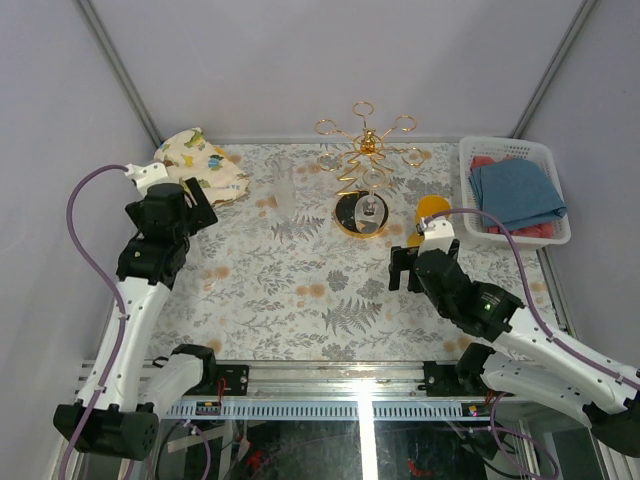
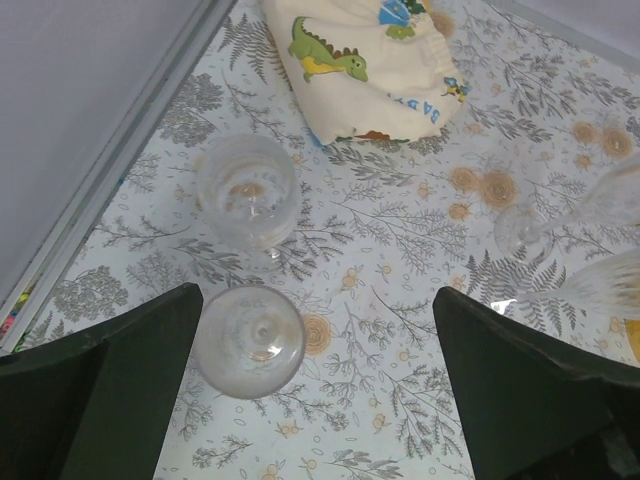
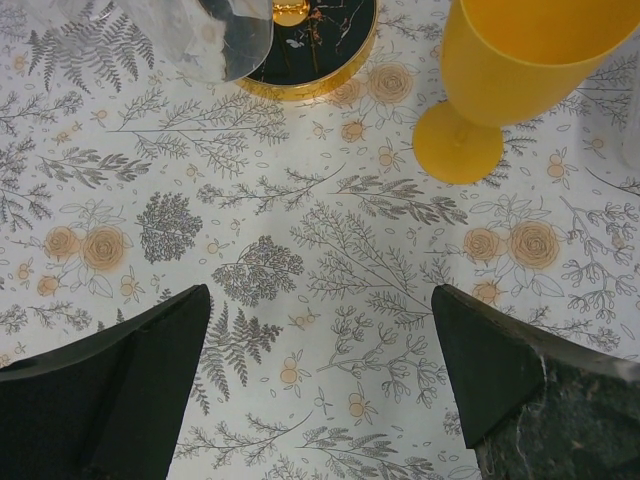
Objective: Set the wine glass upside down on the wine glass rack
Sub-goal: Pick up the wine glass at the center of the board.
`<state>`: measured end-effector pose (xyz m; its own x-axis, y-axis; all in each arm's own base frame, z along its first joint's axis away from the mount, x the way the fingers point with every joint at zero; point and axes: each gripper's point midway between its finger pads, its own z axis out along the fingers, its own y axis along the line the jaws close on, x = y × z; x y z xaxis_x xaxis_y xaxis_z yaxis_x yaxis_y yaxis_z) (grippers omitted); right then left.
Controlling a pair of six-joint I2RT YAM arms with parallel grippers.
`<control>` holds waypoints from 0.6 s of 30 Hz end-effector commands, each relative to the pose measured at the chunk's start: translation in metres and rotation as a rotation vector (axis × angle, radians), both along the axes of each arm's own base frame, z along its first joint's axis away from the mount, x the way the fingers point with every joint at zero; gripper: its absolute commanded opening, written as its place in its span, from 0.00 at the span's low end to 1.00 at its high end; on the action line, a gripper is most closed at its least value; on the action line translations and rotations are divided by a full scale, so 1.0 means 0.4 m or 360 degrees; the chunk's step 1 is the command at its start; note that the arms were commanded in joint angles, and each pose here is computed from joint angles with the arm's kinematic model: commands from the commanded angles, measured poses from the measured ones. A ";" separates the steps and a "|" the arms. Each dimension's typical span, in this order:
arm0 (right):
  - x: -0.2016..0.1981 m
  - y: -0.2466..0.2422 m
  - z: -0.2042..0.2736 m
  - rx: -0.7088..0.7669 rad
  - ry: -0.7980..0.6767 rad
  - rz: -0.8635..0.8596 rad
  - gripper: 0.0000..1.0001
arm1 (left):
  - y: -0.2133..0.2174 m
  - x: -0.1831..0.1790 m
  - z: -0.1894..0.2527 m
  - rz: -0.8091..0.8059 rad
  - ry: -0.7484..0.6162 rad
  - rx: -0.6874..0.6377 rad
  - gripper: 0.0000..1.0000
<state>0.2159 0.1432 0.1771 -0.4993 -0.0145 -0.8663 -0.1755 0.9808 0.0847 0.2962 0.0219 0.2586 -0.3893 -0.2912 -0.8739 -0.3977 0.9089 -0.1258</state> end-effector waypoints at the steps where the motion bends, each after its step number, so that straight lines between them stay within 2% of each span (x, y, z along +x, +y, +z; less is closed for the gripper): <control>1: 0.005 0.019 0.006 0.0045 -0.0023 0.0029 0.99 | 0.050 -0.028 0.025 0.0163 -0.0073 0.0061 1.00; 9: 0.005 0.035 -0.005 0.0058 -0.0002 0.0059 0.99 | 0.065 -0.075 -0.045 0.0235 0.0089 0.0066 1.00; 18: 0.003 0.044 -0.016 0.0055 0.0015 0.0087 0.99 | 0.073 -0.084 -0.106 0.0289 0.0246 0.0081 1.00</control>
<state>0.2139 0.1517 0.1638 -0.5269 -0.0327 -0.8493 -0.2065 0.9742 0.0907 0.2659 0.0435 0.2243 -0.4602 -0.3094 -0.8321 -0.5220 0.8525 -0.0283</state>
